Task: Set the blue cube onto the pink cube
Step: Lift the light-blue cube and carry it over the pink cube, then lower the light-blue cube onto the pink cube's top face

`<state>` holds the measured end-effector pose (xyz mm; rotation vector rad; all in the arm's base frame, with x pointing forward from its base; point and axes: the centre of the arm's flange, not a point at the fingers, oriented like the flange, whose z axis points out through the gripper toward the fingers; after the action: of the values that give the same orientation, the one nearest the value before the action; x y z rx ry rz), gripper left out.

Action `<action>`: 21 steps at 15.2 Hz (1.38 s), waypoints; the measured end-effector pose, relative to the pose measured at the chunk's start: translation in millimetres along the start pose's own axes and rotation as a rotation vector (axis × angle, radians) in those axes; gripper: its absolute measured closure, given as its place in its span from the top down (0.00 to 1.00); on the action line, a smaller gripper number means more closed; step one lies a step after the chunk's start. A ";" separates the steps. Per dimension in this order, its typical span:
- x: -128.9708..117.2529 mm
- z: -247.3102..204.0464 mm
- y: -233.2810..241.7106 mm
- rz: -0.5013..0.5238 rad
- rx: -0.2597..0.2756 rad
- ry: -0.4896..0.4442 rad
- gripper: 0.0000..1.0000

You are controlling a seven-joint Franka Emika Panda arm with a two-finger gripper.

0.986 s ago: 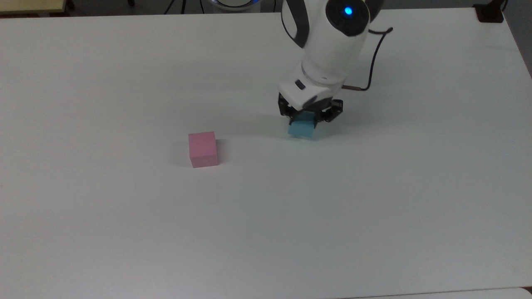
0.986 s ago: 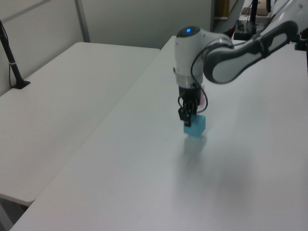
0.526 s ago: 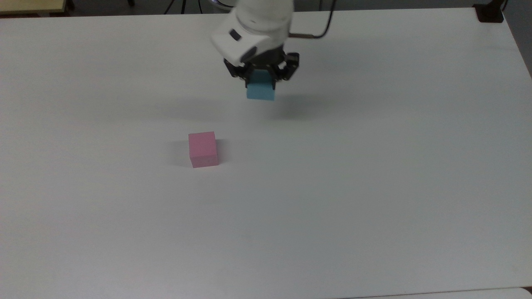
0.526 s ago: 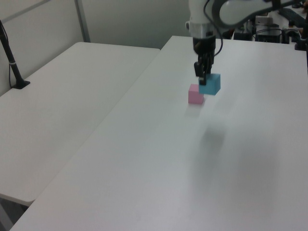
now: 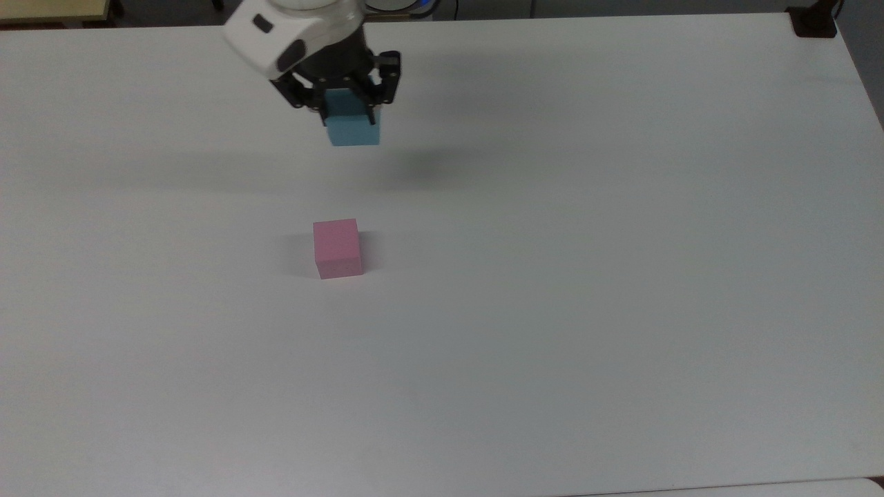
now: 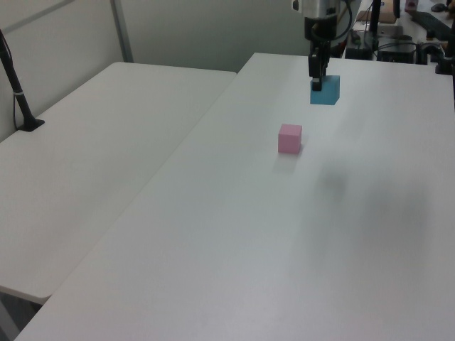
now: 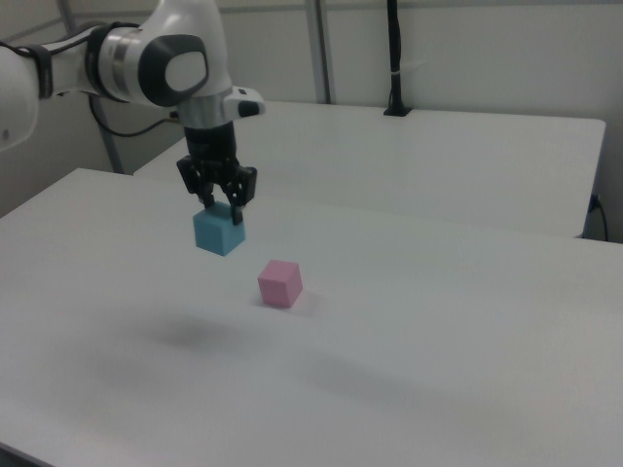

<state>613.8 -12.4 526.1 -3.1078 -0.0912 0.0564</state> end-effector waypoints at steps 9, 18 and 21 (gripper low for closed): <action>35.1 38.8 22.5 0.007 -0.011 0.097 0.53; 62.8 87.8 24.2 0.013 -0.047 0.136 0.52; 66.8 106.7 22.4 0.011 -0.067 0.109 0.52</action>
<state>677.8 -27.6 416.4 -3.1704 -0.0752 -0.1185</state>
